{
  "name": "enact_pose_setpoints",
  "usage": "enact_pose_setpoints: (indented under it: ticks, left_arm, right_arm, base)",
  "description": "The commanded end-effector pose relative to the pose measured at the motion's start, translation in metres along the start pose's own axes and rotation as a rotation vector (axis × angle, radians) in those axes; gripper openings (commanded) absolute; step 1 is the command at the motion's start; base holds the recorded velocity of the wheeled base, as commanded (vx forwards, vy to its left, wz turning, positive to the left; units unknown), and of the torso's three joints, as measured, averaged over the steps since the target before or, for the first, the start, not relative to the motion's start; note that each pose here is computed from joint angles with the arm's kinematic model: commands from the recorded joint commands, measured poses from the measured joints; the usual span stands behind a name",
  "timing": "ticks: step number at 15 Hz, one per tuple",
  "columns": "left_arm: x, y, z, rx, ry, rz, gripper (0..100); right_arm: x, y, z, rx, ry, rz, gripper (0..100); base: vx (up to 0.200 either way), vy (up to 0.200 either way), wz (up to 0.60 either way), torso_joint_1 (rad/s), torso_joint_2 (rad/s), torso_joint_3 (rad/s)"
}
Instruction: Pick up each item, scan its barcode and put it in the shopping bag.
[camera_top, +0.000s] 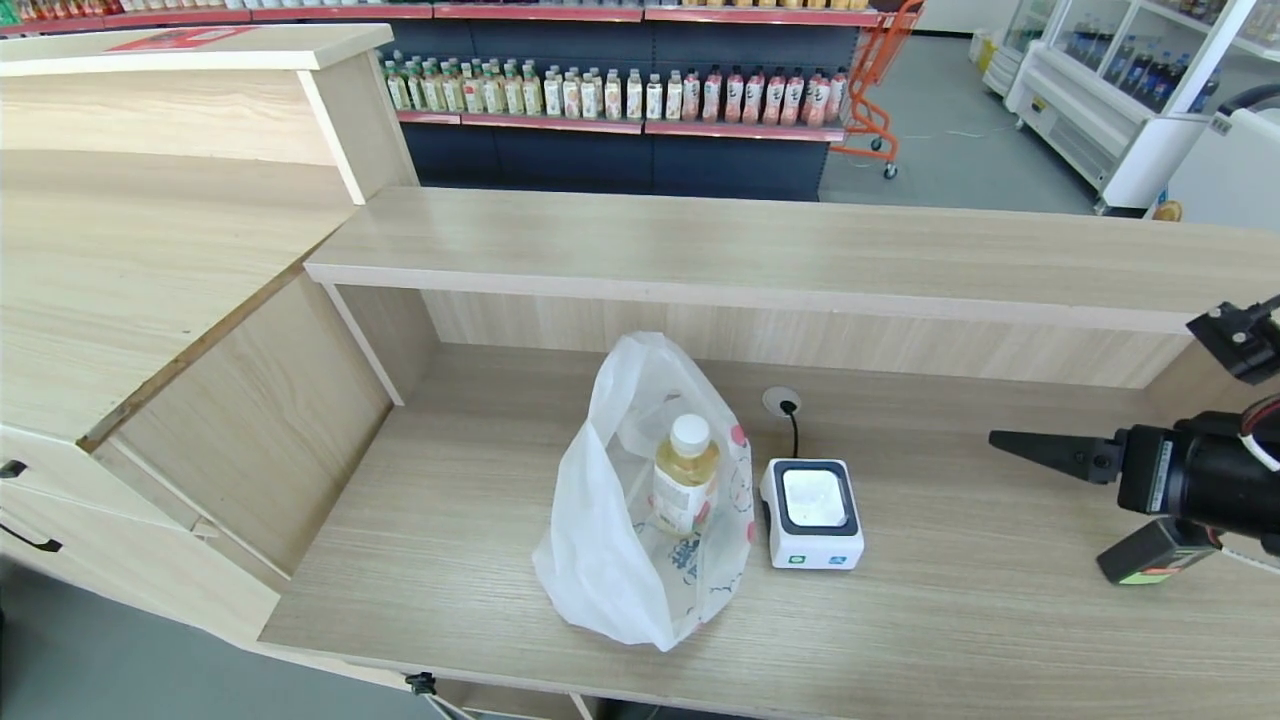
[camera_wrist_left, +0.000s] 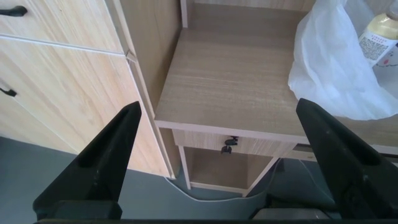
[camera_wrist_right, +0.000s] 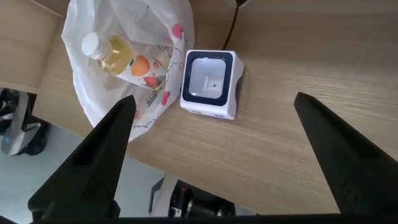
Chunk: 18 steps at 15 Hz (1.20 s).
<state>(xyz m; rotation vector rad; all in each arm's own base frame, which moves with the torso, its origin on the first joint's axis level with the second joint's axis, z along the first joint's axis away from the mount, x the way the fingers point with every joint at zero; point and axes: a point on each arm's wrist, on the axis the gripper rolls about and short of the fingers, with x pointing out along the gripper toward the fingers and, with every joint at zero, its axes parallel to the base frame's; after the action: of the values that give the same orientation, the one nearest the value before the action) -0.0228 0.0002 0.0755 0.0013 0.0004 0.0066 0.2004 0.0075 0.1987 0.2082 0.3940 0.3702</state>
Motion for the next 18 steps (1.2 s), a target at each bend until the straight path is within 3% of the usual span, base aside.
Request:
enact_pose_setpoints:
  ticks: [1, 6, 11, 13, 18]
  left_arm:
    - [0.000, 0.000, 0.000, 0.002, 0.001, 0.003, 100]
    - [0.000, 0.000, 0.000, 0.002, 0.000, 0.003, 100]
    - [0.000, 0.000, 0.000, -0.001, 0.000, 0.001, 100]
    - [0.000, 0.000, 0.000, 0.002, 0.000, 0.003, 100]
    - [0.000, 0.000, 0.000, 0.002, 0.000, 0.003, 100]
  right_arm:
    - [-0.009, 0.003, -0.002, 0.003, -0.009, -0.004, 100]
    - [-0.013, -0.008, -0.008, 0.047, 0.038, -0.071, 100]
    - [-0.019, -0.011, -0.020, -0.063, 0.126, -0.095, 100]
    - [-0.020, -0.010, -0.026, -0.065, 0.145, -0.094, 100]
    - [-0.028, -0.017, -0.046, -0.172, 0.314, -0.259, 100]
  base:
    - [0.000, -0.200, 0.00, 0.002, 0.00, 0.002]
    - [0.000, -0.200, 0.00, 0.005, 0.00, 0.008]
    - [0.000, -0.200, 0.00, 0.001, 0.00, 0.004]
    - [-0.200, -0.200, 0.00, 0.000, 0.00, 0.005]
    - [0.000, 0.000, 0.00, 0.000, 0.00, 0.000]
